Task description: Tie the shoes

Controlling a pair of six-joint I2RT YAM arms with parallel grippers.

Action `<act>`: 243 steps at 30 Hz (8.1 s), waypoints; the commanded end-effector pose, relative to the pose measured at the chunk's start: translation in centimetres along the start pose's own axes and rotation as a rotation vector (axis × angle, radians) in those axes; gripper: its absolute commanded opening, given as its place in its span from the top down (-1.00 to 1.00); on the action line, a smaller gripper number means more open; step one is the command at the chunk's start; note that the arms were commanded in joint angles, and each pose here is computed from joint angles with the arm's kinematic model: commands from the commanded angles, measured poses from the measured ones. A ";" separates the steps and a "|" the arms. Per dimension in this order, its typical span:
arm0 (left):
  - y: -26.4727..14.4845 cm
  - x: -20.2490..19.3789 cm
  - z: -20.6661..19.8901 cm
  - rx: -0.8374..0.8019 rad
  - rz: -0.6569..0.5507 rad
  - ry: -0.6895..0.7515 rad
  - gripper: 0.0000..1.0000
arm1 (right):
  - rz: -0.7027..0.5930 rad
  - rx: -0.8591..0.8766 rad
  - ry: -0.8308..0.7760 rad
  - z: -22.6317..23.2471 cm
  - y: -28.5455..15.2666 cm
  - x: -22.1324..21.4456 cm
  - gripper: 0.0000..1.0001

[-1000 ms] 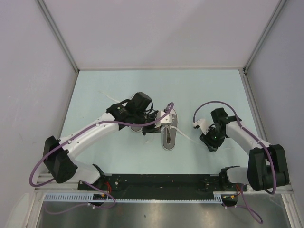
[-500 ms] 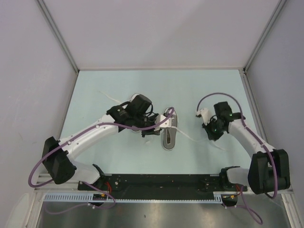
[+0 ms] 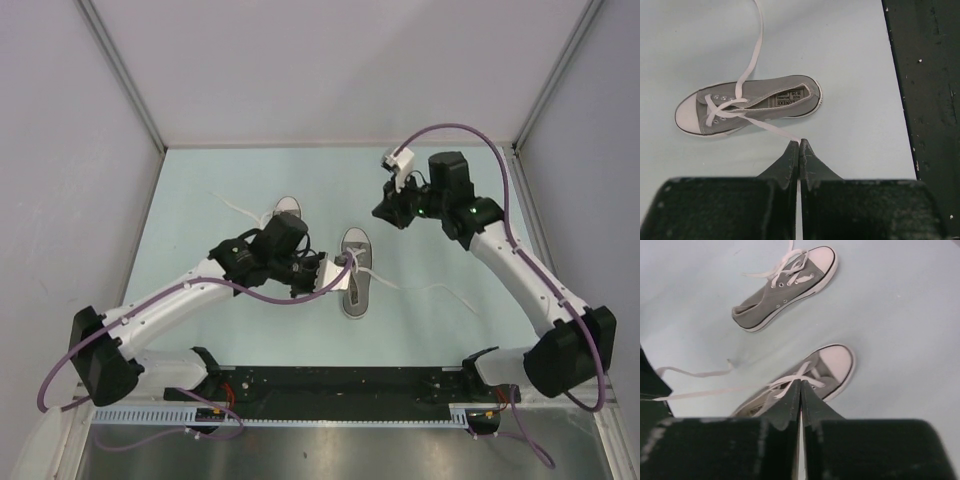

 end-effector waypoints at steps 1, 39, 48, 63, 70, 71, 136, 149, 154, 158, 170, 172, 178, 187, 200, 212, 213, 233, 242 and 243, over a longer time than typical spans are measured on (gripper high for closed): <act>-0.5 1.8 -0.9 -0.021 -0.060 0.100 1.00 | 0.099 0.065 -0.095 -0.4 1.4 -0.7 0.70; 1.5 0.2 -0.8 -0.065 -0.003 0.032 1.00 | 0.521 -0.085 -0.106 -3.0 -3.7 -18.5 1.00; 1.0 1.0 -0.9 -0.053 -0.054 0.085 0.99 | 0.055 -0.016 -0.015 -1.4 1.3 -2.7 1.00; 0.8 0.5 -2.4 -0.069 -0.078 0.190 1.00 | -0.082 0.343 0.150 8.0 10.6 2.6 1.00; 1.2 0.3 -3.1 -0.088 -0.077 0.208 1.00 | -0.059 0.495 0.238 12.9 13.3 2.1 1.00; 1.2 0.4 -3.1 -0.089 -0.077 0.211 1.00 | -0.054 0.520 0.235 13.8 13.8 1.9 1.00; 1.3 1.9 14.4 0.025 -0.094 -0.388 0.81 | 0.064 0.255 0.331 4.3 9.5 -4.7 1.00; -2.1 1.1 18.6 0.234 -0.088 -0.380 0.41 | 0.034 0.233 0.349 4.4 9.1 -4.6 1.00; -3.7 1.8 21.2 0.404 -0.141 -0.330 0.71 | 0.031 0.242 0.364 4.6 9.3 -4.7 1.00; -2.8 0.8 18.5 0.279 -0.128 -0.366 0.35 | 0.025 0.234 0.372 4.5 9.3 -4.6 1.00; 0.5 -5.2 14.0 0.273 -0.163 -0.643 -0.35 | -0.001 0.207 0.421 3.6 9.1 -4.3 1.00; 1.5 -5.2 14.8 0.266 -0.174 -0.689 -0.35 | 0.005 0.211 0.428 3.7 9.0 -4.6 1.00; 4.1 -5.1 15.8 0.216 -0.208 -0.740 -0.31 | -0.003 0.213 0.430 3.7 8.8 -4.7 1.00; 2.4 -2.8 19.7 0.309 -0.245 -0.685 0.84 | 0.006 0.231 0.444 4.2 9.0 -5.0 1.00; -2.3 -5.6 16.5 0.386 -0.070 -0.388 -0.07 | 0.027 0.225 0.459 4.7 10.2 -5.7 1.00; 2.0 -9.5 8.3 0.213 0.066 -0.346 -0.27 | 0.020 0.232 0.444 5.2 10.9 -5.6 1.00; 2.7 -9.6 8.1 0.203 0.074 -0.348 -0.27 | 0.020 0.232 0.442 5.1 10.9 -5.6 1.00; 7.0 -14.3 7.7 0.196 0.243 -0.394 0.01 | 0.033 0.243 0.433 5.8 11.3 -5.9 1.00; 6.1 -12.3 7.3 0.174 0.182 -0.367 0.82 | 0.044 0.250 0.422 6.2 11.3 -6.1 1.00; 5.6 -11.5 7.2 0.178 0.159 -0.359 0.83 | 0.044 0.250 0.421 6.2 11.3 -6.0 1.00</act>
Point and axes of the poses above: each gripper's point midway between its finger pads, its own y axis out along the fingers, its own z axis along the line the jaws close on, x = y × z, the point moved 1 cm from there along -y, back along the fingers, and after that the axes turned 15 degrees about -y, right-handed, at the moved point
